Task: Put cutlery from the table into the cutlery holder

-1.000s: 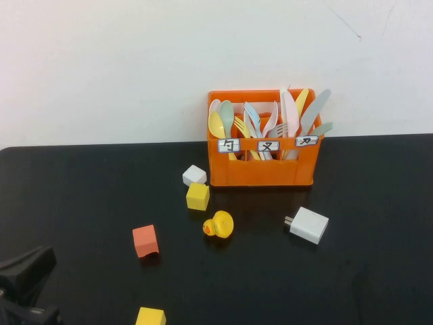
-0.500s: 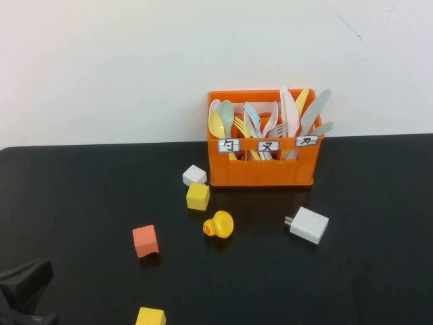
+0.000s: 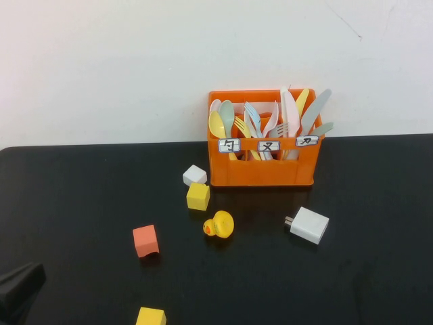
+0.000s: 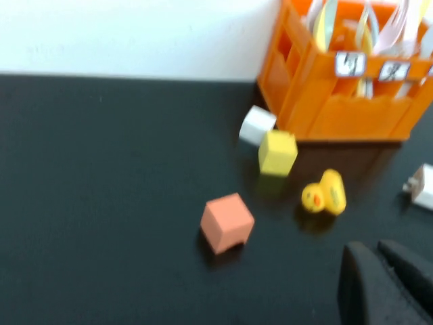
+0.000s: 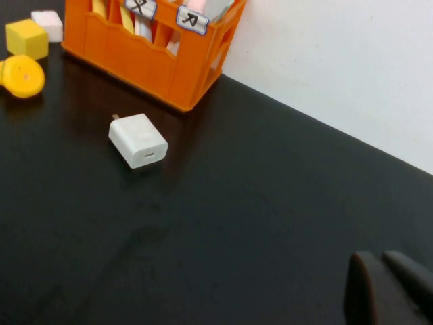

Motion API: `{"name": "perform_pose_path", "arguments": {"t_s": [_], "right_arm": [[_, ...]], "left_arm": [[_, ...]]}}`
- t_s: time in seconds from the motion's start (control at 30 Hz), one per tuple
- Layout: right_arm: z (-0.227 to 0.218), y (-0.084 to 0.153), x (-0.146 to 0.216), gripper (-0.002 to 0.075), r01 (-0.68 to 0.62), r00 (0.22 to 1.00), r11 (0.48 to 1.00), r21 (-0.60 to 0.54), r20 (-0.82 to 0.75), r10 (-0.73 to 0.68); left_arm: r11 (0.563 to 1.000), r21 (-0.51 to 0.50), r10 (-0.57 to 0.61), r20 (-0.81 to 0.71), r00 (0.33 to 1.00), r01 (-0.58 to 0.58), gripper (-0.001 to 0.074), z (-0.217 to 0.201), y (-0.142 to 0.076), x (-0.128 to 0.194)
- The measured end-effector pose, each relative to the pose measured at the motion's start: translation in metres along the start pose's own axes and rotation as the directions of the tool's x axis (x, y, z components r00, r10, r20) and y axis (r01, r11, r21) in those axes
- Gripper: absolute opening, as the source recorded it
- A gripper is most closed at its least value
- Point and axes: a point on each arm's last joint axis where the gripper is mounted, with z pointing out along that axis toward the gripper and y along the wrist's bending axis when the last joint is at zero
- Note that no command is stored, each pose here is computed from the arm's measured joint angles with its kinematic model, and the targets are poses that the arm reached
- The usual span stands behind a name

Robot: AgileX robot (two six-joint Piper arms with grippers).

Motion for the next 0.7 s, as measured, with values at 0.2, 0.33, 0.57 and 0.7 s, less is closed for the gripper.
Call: {"name": "perform_pose_path", "arguments": {"t_s": [0.2,0.33,0.57,0.7], "right_arm": [[0.0,0.0,0.0,0.0,0.0,1.0,1.0,0.0,0.0,0.0],[0.0,0.0,0.0,0.0,0.0,1.0,1.0,0.0,0.0,0.0],[0.0,0.0,0.0,-0.0001,0.0,1.0,1.0,0.0,0.0,0.0],[0.0,0.0,0.0,-0.0001,0.0,1.0,1.0,0.0,0.0,0.0]], "left_arm": [[0.999,0.044,-0.034,0.136,0.99,0.028,-0.0001,-0.024,0.005,0.01],[0.999,0.015,-0.039,0.202,0.979,0.036,-0.0001,-0.032,0.012,0.026],[0.988,-0.138,-0.039,0.24,0.97,0.074,-0.0001,-0.027,0.028,0.06],[0.976,-0.196,-0.061,0.197,0.979,0.1,-0.0001,-0.017,0.037,0.082]]}}
